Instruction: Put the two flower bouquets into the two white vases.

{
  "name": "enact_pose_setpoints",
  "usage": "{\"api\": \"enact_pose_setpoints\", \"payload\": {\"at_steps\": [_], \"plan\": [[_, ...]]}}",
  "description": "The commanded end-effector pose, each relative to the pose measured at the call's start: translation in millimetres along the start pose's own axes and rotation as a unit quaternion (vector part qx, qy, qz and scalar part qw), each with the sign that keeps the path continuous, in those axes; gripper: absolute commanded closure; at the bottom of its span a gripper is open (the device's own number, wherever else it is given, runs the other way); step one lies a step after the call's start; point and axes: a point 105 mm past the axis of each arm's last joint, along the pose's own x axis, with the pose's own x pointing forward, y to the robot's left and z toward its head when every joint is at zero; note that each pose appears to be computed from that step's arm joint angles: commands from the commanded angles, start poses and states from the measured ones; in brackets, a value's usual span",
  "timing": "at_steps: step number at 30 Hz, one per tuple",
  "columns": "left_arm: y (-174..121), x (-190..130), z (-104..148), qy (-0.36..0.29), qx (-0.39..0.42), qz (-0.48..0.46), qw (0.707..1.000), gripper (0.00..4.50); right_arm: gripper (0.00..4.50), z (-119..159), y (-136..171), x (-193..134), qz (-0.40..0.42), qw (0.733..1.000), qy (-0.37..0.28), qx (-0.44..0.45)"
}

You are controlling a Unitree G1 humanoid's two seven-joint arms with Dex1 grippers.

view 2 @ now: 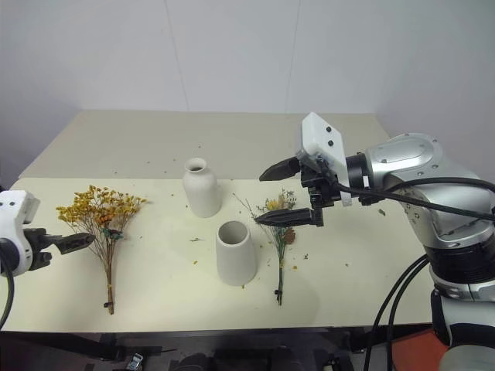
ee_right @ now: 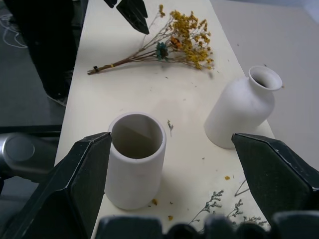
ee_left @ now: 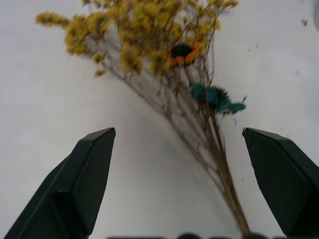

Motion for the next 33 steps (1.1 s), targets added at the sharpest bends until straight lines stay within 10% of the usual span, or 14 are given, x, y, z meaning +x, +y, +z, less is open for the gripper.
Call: {"api": "enact_pose_setpoints", "payload": {"at_steps": [1, 9, 23, 33], "plan": [[-2.0, 12.3, 2.2, 0.004, 0.009, 0.01, 1.0, 0.04, 0.0, 12.7, -0.7, -2.2, -0.016, 1.0, -0.01, -0.015], [-11.7, 39.4, -7.1, 0.028, -0.012, 0.012, 0.999, 0.22, 0.0, 11.3, -4.6, -2.8, -0.039, 0.999, -0.008, -0.009], [-5.6, 38.9, -18.2, 0.068, -0.015, 0.028, 0.997, 4.38, 0.0, 11.0, -4.6, -3.3, -0.044, 0.999, -0.009, -0.007], [-18.0, 29.1, 49.1, -0.117, -0.017, 0.009, 0.993, 4.45, 0.0, 10.0, -1.3, -4.3, -0.041, 0.999, -0.009, -0.01]]}}
